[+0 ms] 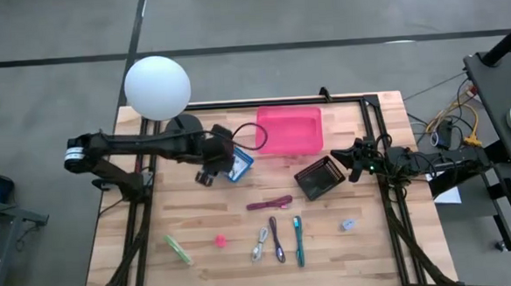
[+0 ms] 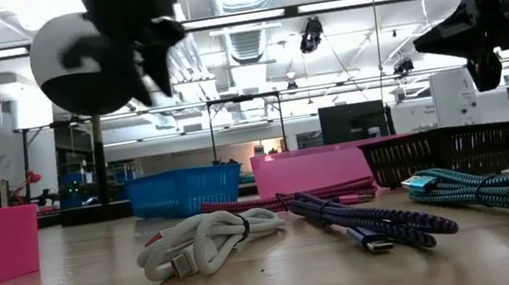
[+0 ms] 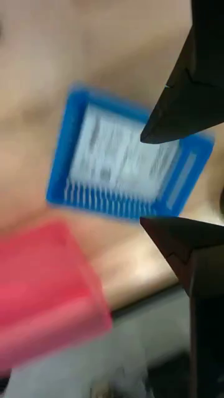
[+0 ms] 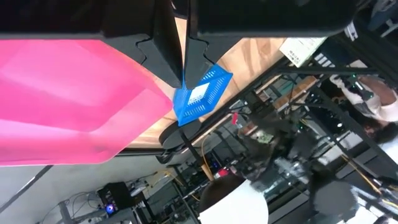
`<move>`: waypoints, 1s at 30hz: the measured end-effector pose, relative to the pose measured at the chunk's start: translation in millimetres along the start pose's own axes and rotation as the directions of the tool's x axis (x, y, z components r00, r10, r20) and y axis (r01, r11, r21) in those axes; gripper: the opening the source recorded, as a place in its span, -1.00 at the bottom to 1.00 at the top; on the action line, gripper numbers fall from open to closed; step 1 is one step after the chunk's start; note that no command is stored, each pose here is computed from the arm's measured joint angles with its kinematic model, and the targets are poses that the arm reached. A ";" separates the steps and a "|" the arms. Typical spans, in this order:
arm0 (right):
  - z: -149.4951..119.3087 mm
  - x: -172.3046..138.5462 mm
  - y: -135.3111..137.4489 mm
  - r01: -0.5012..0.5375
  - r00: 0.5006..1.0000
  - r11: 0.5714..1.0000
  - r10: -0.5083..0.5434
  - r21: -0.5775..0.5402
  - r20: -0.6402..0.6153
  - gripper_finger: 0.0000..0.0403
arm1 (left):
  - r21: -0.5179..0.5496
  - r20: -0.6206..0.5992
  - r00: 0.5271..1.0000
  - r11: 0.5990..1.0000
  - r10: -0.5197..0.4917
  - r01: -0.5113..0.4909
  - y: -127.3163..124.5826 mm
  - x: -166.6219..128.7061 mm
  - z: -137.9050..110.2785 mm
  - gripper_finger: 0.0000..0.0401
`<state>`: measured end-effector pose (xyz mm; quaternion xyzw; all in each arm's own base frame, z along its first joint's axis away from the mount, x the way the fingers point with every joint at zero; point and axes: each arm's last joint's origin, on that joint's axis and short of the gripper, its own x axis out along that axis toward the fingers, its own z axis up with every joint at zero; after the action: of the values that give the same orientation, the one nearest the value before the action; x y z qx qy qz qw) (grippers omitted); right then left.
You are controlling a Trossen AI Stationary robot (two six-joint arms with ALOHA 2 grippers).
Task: Pick and place items into bin
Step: Put the white card reader box into the blue bin
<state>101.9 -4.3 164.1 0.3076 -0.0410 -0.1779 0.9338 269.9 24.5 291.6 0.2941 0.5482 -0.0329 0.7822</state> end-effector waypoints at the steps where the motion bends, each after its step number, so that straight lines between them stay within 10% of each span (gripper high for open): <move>1: 0.0 0.1 -0.1 0.002 1.000 1.000 -0.002 0.005 0.001 -0.96 | -0.021 -0.008 0.999 0.999 -0.040 0.040 -4.6 -6.1 -1.6 -0.08; 5: -0.4 0.3 -0.2 0.003 1.000 1.000 -0.003 0.005 -0.004 -0.96 | -0.195 0.001 0.977 0.958 -0.214 0.210 -22.4 -29.8 -5.4 -0.08; 11: -0.4 0.3 -0.2 0.003 1.000 1.000 -0.003 0.007 -0.003 -0.96 | -0.336 0.068 0.838 0.778 -0.542 0.531 -62.8 -61.5 -7.5 -0.08; 20: -0.3 0.2 -0.1 0.002 1.000 1.000 -0.002 0.007 -0.003 -0.96 | -0.420 0.001 0.857 0.777 -0.516 0.469 -107.9 -87.7 -6.1 -0.08; 30: -0.4 0.3 -0.2 0.003 1.000 1.000 -0.003 0.003 -0.004 -0.96 | -0.240 -0.111 0.826 0.821 -0.553 0.518 -159.5 -85.4 11.1 -0.08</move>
<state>102.2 -4.3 163.7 0.3092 -0.0389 -0.1786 0.9333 185.7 -135.7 301.4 0.0497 0.6759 -0.1707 0.7152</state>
